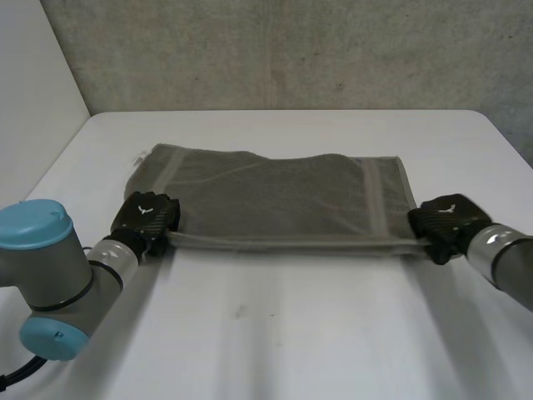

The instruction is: Fold the towel.

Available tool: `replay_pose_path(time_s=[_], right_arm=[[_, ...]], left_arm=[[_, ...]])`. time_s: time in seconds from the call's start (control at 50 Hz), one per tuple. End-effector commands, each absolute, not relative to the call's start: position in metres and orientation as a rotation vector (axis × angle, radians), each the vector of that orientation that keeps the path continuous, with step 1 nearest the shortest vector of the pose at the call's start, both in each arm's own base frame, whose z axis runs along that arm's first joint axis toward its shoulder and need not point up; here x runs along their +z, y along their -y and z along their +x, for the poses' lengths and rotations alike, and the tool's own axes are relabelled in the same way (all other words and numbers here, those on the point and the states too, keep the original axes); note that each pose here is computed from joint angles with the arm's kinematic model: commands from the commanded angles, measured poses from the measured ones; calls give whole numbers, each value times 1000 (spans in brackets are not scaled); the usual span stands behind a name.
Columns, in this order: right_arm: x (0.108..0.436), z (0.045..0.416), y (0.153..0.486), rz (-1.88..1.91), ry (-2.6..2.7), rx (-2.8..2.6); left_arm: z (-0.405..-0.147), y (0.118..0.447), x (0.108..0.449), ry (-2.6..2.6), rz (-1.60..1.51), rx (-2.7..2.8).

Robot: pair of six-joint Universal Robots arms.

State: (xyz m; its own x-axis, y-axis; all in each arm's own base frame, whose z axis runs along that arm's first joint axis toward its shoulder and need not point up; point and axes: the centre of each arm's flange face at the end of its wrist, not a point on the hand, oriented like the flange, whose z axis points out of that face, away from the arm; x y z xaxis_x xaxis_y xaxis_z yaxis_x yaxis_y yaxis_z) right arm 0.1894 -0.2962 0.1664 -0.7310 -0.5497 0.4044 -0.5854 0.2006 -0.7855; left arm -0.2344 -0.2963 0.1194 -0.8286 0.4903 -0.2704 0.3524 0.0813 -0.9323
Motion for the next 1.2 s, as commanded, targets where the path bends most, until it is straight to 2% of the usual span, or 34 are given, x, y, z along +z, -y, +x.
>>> replay_pose_path(time_s=[0.02, 0.14, 0.42, 0.56, 0.86, 1.0, 1.04, 1.12, 1.2], right_arm=[[177, 164, 304, 969, 2363, 1688], [181, 150, 310, 878, 2361, 1769], [176, 149, 309, 894, 2393, 1768], [176, 149, 309, 908, 2385, 1763], [175, 151, 306, 921, 2391, 1753], [184, 151, 300, 981, 2390, 1690], [204, 149, 285, 1082, 2369, 1596], [212, 139, 269, 1208, 2366, 1415], [221, 127, 248, 1405, 2350, 1178]], left_arm=[[-234, 301, 124, 2210, -886, 1911], [-233, 302, 122, 2216, -880, 1908], [-228, 310, 118, 2218, -840, 1986], [-205, 310, 125, 2291, -837, 2018], [-181, 300, 136, 2418, -891, 1890], [-183, 280, 153, 2395, -920, 1827], [-182, 273, 156, 2401, -924, 1802], [-176, 255, 164, 2438, -913, 1747], [-167, 221, 189, 2425, -915, 1716]])
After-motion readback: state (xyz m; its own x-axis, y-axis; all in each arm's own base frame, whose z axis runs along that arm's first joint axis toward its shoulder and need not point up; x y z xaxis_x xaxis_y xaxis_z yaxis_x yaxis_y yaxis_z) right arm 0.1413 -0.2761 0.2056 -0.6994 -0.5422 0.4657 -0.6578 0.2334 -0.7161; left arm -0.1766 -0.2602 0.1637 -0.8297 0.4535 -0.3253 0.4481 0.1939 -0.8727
